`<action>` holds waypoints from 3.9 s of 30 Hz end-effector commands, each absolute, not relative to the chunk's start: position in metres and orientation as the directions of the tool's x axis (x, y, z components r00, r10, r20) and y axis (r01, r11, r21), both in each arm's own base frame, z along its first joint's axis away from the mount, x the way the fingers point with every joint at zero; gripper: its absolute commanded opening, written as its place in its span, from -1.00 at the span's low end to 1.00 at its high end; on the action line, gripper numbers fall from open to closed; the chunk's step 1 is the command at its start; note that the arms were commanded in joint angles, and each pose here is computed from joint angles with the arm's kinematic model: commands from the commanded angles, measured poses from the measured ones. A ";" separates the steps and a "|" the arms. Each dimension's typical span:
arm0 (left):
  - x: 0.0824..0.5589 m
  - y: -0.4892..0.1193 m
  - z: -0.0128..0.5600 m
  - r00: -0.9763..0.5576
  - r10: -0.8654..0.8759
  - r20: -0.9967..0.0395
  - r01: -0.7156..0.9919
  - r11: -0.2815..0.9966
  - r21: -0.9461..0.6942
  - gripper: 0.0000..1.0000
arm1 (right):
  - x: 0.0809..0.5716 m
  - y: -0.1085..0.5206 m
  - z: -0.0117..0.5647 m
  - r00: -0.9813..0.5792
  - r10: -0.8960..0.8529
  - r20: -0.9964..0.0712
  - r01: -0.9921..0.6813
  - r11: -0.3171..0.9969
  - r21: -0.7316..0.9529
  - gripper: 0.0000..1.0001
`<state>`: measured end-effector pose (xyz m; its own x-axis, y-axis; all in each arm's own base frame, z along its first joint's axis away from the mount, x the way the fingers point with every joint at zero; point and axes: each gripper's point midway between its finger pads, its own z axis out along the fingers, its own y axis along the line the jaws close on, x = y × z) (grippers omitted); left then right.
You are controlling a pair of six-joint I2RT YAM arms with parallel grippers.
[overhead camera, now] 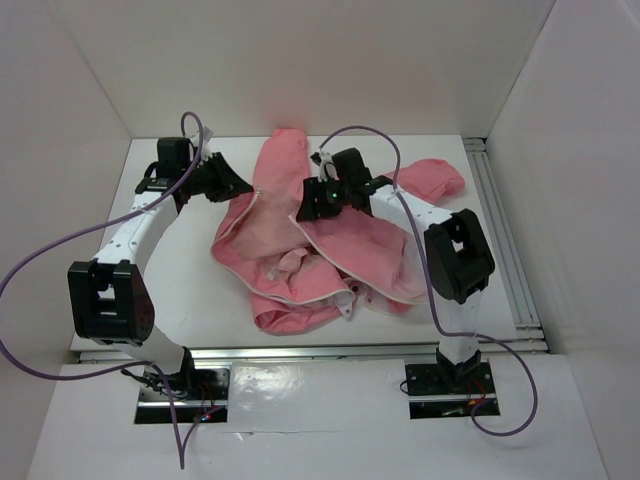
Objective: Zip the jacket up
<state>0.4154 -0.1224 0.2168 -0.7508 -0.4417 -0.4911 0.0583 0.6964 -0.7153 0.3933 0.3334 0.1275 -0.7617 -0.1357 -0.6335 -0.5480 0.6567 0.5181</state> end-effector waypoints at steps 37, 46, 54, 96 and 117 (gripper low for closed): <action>0.411 -0.122 0.237 -0.729 -0.408 -0.550 0.130 0.706 -0.696 -1.00 | 0.389 0.271 0.191 -0.668 0.010 -0.744 -0.450 0.791 0.415 -0.40; 0.413 -0.131 0.248 -0.719 -0.402 -0.566 0.159 0.698 -0.698 -1.00 | 0.387 0.285 0.211 -0.645 0.016 -0.764 -0.499 0.749 0.437 -0.15; 0.411 -0.135 0.248 -0.725 -0.402 -0.560 0.159 0.693 -0.703 -1.00 | 0.404 0.336 0.182 -0.655 -0.105 -0.748 -0.569 0.721 0.397 0.43; 0.402 -0.199 0.257 -0.737 -0.386 -0.555 0.234 0.624 -0.745 -1.00 | 0.369 0.279 0.250 -0.528 0.256 -0.810 -0.481 0.696 0.533 -0.86; 0.400 -0.204 0.294 -0.645 -0.559 -0.521 0.155 0.573 -0.805 -1.00 | 0.340 0.322 0.285 -0.455 0.456 -0.765 -0.586 0.494 0.643 -0.93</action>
<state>0.3983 -0.2051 0.2566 -0.7183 -0.5016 -0.4820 0.0985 0.6126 -0.7842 0.3450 0.3202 0.2440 -0.5403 0.3717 -0.7549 -0.5222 0.5554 0.6472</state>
